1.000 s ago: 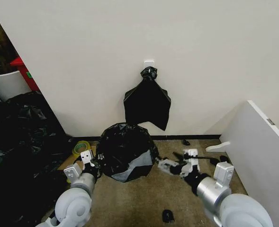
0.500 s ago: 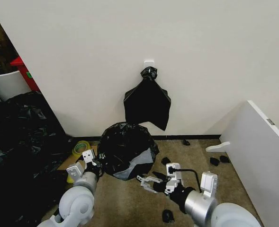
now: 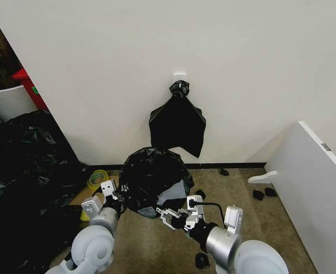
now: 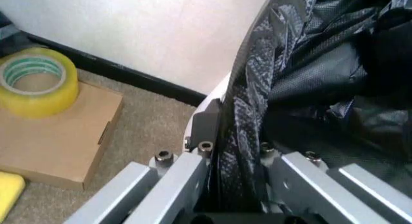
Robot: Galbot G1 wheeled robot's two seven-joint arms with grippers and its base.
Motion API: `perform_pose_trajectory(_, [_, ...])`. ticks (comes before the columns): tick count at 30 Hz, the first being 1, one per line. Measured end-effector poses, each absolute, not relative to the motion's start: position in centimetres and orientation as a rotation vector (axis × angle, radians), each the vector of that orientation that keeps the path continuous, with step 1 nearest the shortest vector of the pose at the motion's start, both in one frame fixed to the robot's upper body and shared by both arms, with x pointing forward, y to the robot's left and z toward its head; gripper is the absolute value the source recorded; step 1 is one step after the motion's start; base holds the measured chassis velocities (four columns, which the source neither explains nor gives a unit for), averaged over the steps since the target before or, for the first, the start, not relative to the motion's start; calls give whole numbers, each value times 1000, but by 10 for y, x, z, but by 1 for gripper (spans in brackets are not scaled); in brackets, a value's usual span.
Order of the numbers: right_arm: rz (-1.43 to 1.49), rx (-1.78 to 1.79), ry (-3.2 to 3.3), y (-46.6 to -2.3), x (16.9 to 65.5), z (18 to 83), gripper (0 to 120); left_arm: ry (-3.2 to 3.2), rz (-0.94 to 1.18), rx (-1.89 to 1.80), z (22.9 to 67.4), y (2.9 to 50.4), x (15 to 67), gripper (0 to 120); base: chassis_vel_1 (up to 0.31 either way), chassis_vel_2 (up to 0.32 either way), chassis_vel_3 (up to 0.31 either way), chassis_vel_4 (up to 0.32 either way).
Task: Place the garbage bag over the trash bin.
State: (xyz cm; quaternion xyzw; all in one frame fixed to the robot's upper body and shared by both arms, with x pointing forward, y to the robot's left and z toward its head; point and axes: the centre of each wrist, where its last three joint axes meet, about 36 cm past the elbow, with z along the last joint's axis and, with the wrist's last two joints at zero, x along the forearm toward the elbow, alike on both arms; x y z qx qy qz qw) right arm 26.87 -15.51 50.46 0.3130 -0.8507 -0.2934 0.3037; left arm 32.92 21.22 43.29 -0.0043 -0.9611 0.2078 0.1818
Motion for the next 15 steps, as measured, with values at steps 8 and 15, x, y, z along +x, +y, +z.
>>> perform_pose_trajectory(8, [-785,837,-2264,-158,269,505,3,-2713,596,-15,433,211,330,0,0,0,0,0])
perform_pose_trajectory(15, [-792,853,-2273,-156,269,504,0,-2712,600,-14,433,212,329,0,0,0,0,0])
